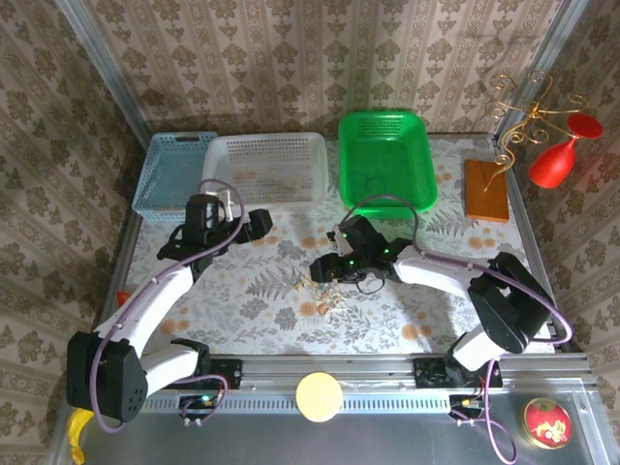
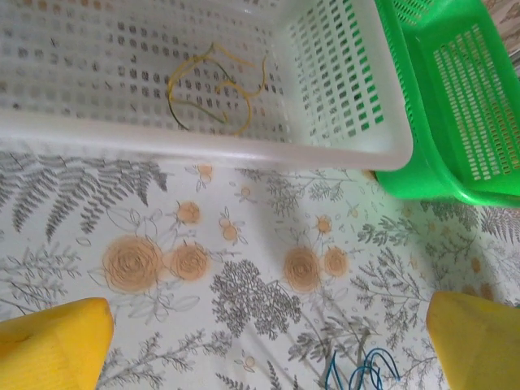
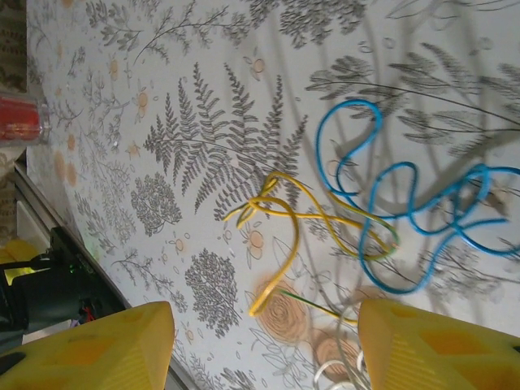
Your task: Untangle the cables
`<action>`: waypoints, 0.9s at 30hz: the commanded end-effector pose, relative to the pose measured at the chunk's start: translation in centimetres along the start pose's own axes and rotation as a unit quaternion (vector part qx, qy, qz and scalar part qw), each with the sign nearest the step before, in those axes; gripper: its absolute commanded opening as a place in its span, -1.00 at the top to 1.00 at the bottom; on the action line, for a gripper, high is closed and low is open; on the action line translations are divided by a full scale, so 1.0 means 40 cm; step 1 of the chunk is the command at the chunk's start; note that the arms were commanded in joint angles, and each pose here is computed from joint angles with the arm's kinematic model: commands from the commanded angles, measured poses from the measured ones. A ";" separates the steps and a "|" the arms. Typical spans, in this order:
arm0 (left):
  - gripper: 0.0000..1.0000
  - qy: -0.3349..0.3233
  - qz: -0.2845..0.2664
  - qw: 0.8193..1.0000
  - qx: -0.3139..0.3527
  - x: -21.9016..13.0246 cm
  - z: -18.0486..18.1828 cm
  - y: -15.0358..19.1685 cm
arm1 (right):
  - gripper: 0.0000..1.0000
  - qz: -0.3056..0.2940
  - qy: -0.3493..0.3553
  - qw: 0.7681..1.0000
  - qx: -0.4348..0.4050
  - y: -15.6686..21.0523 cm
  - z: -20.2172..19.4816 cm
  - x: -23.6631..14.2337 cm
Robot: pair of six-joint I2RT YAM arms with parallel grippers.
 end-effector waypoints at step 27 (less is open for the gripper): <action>-1.00 0.054 -0.012 0.998 -0.012 0.027 -0.067 0.021 | 1.00 -0.131 -0.059 0.988 -0.056 -0.150 0.153 -0.214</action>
Point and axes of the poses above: each hand's point on the last joint's axis, 136 mm out from that joint toward the fingers, its own x axis out along the fingers, its own z axis along the line the jaws close on, y = z × x, the point moved 4 cm from there along -x, back along the fingers, and after that the axes turned 5 degrees about -x, right-handed, at the moved point
